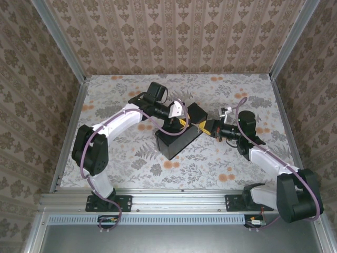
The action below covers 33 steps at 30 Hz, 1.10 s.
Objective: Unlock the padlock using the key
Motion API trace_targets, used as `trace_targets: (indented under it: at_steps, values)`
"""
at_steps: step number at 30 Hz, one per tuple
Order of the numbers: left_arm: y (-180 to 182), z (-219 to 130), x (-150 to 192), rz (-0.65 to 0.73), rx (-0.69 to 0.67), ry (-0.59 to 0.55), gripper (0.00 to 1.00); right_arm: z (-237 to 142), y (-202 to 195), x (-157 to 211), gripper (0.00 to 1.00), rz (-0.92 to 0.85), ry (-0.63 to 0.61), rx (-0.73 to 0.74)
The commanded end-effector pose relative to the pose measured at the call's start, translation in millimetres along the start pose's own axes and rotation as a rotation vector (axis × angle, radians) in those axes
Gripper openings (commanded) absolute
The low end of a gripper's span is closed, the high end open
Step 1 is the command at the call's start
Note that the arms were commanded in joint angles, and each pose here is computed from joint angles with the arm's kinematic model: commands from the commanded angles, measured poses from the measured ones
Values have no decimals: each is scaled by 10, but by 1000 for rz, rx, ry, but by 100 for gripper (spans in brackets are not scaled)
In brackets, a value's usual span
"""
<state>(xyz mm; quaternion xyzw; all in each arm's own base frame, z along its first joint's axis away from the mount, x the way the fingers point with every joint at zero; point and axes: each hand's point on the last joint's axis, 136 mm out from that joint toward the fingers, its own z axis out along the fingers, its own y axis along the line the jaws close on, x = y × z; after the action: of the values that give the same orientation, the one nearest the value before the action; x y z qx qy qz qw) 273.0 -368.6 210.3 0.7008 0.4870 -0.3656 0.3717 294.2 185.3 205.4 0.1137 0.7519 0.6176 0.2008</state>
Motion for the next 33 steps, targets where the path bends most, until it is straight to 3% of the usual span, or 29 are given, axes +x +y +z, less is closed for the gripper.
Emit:
trace_targets:
  at_steps: [1, 10, 33]
  values:
    - [-51, -118, -106, -10, 12, -42, 24, -70, 180, -22, 0, -49, -12, -63]
    - [-44, -118, -167, -9, 18, -93, 24, -65, 237, 4, 0, -78, -9, -89]
    - [-40, -145, -205, 2, 9, -99, 24, 101, 261, -10, 0, -95, 26, -89]
